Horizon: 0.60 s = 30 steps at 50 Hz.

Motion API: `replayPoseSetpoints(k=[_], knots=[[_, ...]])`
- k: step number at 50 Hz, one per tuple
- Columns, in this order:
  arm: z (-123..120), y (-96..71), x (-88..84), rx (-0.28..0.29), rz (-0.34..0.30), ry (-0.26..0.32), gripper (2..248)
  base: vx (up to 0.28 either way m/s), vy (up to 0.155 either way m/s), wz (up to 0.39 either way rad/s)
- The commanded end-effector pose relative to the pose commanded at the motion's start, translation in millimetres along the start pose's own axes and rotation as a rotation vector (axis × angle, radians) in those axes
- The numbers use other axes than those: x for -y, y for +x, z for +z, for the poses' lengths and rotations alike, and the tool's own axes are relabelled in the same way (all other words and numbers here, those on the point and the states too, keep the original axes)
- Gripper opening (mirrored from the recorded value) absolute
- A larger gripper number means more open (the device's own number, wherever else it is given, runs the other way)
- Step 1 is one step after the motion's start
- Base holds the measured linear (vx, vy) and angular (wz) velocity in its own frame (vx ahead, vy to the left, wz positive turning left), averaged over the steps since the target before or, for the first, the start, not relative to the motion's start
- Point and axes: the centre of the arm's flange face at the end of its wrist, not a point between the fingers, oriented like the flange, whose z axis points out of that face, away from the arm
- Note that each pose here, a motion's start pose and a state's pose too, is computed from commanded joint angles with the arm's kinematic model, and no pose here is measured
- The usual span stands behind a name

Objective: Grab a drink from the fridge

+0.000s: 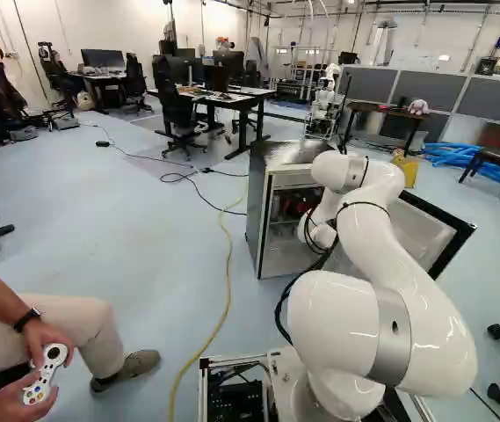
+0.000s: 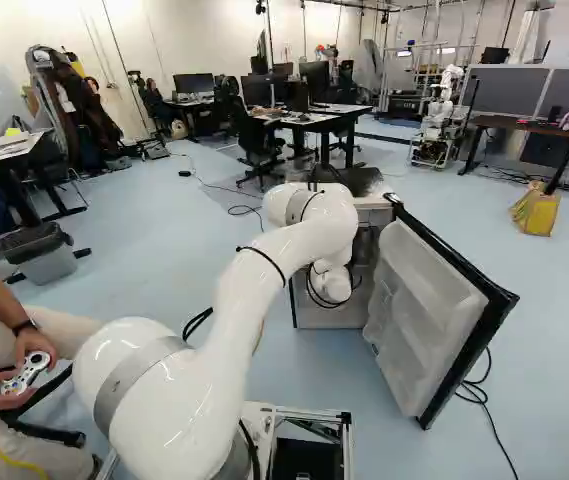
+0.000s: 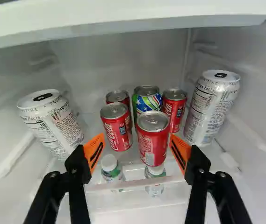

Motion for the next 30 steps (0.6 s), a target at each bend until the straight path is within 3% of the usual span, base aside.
replayPoseSetpoints(k=[30], knots=[[8, -1.4, -11.8, -0.022, -0.007, -0.012, 196, 0.000, 0.000, 0.000]])
